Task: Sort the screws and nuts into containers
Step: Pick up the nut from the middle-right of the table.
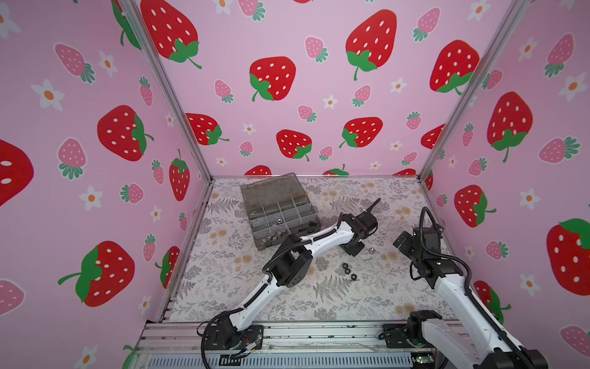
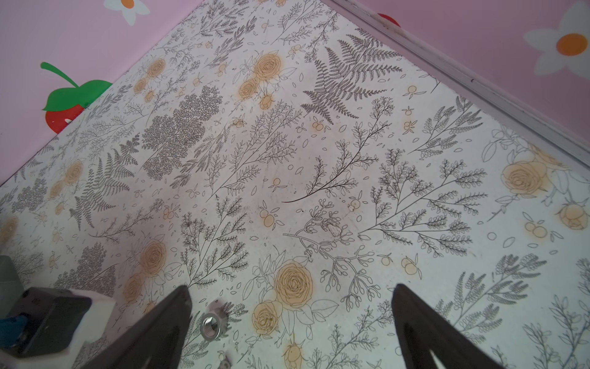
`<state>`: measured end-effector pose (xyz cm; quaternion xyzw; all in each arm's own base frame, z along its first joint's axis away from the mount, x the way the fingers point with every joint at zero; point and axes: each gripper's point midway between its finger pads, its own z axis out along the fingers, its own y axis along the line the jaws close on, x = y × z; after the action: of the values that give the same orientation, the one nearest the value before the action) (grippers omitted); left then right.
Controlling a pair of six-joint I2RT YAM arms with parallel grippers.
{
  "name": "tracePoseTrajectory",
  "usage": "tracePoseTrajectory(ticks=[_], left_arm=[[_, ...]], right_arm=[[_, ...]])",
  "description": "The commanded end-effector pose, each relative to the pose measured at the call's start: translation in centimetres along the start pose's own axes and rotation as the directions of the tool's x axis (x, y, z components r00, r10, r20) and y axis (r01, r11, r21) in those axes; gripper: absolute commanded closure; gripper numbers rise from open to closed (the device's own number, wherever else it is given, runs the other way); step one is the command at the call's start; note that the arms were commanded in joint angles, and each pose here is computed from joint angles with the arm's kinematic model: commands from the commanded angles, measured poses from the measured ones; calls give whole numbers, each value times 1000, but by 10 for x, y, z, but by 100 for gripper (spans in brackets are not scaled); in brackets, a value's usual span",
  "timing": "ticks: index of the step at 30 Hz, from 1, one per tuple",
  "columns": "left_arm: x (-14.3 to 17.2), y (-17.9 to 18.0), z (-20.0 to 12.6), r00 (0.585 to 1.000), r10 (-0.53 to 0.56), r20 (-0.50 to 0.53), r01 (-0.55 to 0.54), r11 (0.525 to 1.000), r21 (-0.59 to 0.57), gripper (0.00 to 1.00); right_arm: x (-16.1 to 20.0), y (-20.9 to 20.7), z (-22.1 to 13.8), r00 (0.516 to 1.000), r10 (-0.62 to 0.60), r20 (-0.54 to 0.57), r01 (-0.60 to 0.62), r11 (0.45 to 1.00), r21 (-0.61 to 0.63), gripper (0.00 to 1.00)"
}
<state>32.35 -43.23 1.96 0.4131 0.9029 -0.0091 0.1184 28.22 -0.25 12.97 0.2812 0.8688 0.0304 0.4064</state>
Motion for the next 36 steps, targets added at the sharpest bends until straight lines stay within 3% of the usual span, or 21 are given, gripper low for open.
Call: tracePoseTrajectory(ticks=[1, 11, 19, 25, 36], left_arm=[[47, -8, 25, 982, 44, -182, -40, 999, 23, 75], [53, -6, 34, 978, 43, -205, -42, 999, 7, 70], [54, -7, 28, 979, 38, -199, -36, 999, 15, 88], [62, -10, 18, 981, 22, -195, -14, 999, 40, 90], [82, 10, -16, 990, -37, -139, 33, 999, -30, 100]], right_arm=[[-1, -2, -1, 1000, 22, 4, -22, 1000, 7, 0], [-2, -4, -2, 1000, 20, 9, -20, 1000, 14, 0], [-4, -1, -2, 1000, 15, 5, -15, 1000, 12, 0], [-8, -2, -7, 999, 23, 23, -23, 1000, 8, 0], [-6, 1, -5, 1000, 21, 18, -20, 1000, -12, 0]])
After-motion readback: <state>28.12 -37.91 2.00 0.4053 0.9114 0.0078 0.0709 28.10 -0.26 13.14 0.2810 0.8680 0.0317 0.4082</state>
